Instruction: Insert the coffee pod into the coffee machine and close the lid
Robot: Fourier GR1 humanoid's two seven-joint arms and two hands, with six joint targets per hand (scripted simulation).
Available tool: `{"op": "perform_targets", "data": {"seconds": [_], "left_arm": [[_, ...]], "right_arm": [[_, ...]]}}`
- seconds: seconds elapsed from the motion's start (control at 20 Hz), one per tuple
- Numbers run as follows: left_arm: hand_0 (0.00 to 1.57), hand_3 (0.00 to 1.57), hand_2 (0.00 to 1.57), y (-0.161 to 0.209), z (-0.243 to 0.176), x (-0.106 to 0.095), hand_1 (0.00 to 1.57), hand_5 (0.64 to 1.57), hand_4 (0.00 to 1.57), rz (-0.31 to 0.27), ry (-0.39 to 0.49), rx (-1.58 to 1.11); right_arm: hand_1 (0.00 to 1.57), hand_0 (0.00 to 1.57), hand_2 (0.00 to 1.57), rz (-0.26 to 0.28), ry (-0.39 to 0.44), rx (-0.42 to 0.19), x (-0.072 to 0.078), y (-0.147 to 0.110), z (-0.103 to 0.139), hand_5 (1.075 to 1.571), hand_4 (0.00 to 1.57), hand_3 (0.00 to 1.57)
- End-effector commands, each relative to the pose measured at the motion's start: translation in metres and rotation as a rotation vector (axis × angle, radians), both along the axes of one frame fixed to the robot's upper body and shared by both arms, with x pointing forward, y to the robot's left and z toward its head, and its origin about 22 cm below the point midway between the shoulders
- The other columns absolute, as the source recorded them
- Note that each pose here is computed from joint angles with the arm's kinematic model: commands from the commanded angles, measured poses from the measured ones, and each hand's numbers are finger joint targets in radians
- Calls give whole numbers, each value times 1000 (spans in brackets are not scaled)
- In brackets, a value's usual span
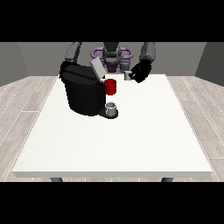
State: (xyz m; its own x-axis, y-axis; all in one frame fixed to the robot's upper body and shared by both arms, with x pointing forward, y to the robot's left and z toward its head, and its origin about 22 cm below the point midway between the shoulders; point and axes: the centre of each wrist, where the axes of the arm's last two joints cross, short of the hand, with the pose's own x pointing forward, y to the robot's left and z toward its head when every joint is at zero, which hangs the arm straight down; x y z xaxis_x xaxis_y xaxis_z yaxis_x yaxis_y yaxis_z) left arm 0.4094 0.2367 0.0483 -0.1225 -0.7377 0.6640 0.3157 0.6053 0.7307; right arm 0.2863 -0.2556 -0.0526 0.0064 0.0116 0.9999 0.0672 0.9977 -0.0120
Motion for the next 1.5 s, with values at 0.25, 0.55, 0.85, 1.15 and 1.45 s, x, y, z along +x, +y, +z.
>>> {"op": "perform_targets", "data": {"seconds": [0.25, 0.55, 0.85, 1.15, 1.45], "left_arm": [[1451, 1387, 1446, -5, 35, 5, 1451, 1571, 604, -106, -1, 10], [1365, 1359, 1412, -26, 43, 9, 1365, 1571, 658, -14, -24, -53], [1500, 1248, 1467, -29, 102, 28, 1500, 1571, 622, -3, -71, -75], [1417, 1363, 1451, 5, 114, 34, 1417, 1571, 643, 79, -187, -102], [1391, 1409, 1439, -10, 151, 43, 1391, 1571, 605, 106, -236, -141]], "right_arm": [[0, 0, 0, -53, 1, -4, -6, -19, -11, 1571, 232, 0], [0, 0, 0, -7, 9, 11, -6, -12, -2, 1571, 192, 0], [0, 0, 0, -1, -46, 34, 9, -14, 5, 1571, 257, 0], [0, 0, 0, 135, -179, 2, 17, -17, 24, 1571, 0, 0], [0, 0, 0, 188, -214, 10, 37, 11, 37, 1571, 183, 0]]}}
